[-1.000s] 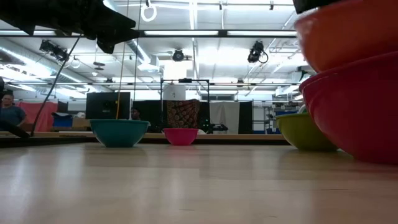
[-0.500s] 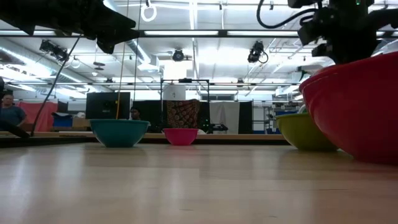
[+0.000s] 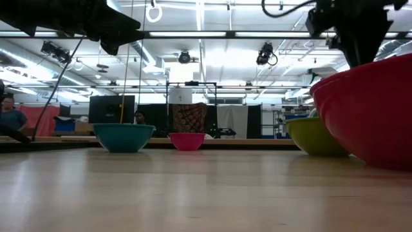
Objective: Nest bowls inside each other
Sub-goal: Stack the orange bowl on the red bowl, then stack the green bowl on the orange bowl
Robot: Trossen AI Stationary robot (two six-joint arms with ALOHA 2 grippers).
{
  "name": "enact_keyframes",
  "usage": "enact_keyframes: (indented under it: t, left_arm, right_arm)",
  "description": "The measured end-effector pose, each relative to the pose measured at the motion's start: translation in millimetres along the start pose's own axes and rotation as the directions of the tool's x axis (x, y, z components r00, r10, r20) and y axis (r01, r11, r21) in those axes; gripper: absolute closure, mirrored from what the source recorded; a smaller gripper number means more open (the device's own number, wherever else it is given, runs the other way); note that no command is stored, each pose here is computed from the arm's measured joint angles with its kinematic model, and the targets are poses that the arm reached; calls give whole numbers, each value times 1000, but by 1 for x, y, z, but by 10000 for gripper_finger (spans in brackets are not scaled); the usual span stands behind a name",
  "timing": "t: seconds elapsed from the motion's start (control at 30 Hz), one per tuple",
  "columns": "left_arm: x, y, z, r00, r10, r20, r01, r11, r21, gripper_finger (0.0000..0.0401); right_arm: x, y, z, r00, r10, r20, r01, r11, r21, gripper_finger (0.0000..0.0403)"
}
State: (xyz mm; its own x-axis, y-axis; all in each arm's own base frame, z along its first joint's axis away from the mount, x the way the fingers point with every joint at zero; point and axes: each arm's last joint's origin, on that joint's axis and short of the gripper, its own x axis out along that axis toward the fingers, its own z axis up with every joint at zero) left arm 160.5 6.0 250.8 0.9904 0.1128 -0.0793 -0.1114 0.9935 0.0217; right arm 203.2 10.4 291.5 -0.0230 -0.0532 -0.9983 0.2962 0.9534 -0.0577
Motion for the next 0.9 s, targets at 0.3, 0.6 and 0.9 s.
enact_keyframes:
  t: [0.3,0.6,0.9]
  left_arm:
    - [0,0,0,1000,-2,0,2,1000,-1,208]
    - [0,0,0,1000,-3,0,3,1000,-2,208]
    - [0,0,1,1000,-3,13,3,1000,-15,208]
  right_arm:
    - [-2,-7,-1,986,-166,27,166,986,5,149]
    - [11,-15,0,958,-284,28,282,957,73,171]
    - [14,-70,22,948,-306,83,249,879,406,195]
